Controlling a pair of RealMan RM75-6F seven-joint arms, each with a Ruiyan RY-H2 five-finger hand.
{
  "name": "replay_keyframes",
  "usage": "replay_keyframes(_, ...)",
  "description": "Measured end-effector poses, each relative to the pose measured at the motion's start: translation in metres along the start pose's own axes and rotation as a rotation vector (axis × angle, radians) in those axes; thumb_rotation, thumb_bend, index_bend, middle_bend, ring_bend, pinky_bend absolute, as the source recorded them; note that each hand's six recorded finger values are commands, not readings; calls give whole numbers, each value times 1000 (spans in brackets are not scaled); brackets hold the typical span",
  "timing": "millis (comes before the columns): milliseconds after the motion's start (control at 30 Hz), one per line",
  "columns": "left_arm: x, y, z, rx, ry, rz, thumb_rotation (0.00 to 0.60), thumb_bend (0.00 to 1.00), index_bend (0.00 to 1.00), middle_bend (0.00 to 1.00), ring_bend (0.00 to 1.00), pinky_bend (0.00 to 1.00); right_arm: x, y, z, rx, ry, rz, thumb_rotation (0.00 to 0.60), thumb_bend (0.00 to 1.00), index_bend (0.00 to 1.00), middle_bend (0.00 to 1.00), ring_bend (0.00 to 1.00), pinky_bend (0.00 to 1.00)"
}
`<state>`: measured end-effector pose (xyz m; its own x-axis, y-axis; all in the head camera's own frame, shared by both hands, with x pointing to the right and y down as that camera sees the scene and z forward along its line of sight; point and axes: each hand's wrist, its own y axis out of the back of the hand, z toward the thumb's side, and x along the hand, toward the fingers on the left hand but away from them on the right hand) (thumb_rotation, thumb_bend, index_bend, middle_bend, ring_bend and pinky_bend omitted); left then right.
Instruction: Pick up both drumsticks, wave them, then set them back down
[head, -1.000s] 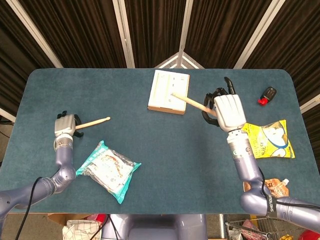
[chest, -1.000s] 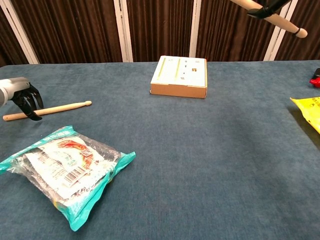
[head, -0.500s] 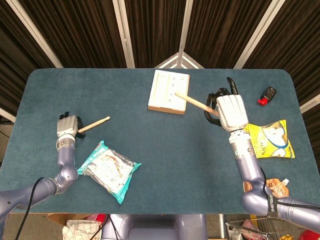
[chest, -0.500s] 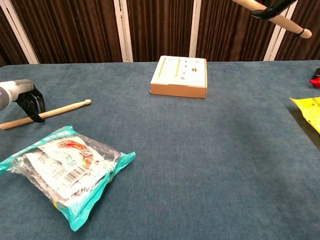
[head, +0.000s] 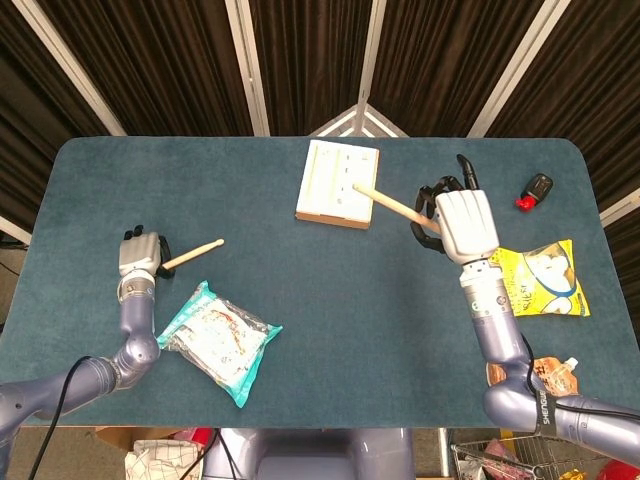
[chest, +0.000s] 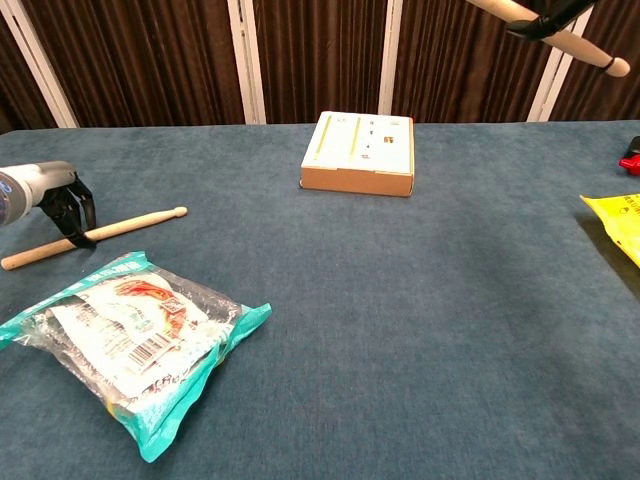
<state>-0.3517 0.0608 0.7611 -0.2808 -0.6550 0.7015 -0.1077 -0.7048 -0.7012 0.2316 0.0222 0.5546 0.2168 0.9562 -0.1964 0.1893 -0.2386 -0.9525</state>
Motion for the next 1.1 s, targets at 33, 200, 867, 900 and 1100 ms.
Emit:
replay_keyframes(33,0,0,0,4,0,0,600,359,539,554,15,0,0,0,0,0,-1,0,600,392,811,641,348,0)
replay_keyframes(200,-1,0,2,27,2,3,600,359,528,523,15,0,0,0,-1,-1,-3,1,600,392,813,643,350,0)
replay_keyframes(867,-5,-5,12,51,-8,5,600,361,536,544,32,0,0,3,-6,6,-8,-11,600,395,821,653,364,0)
replay_keyframes(900,-5,-5,13,51,-8,6,600,361,536,545,32,0,0,3,-6,8,-8,-12,600,395,822,654,364,0)
replay_keyframes(1100,-7,-3,13,53,-7,11,600,361,536,545,33,0,1,2,-8,11,-10,-13,600,395,829,654,364,0)
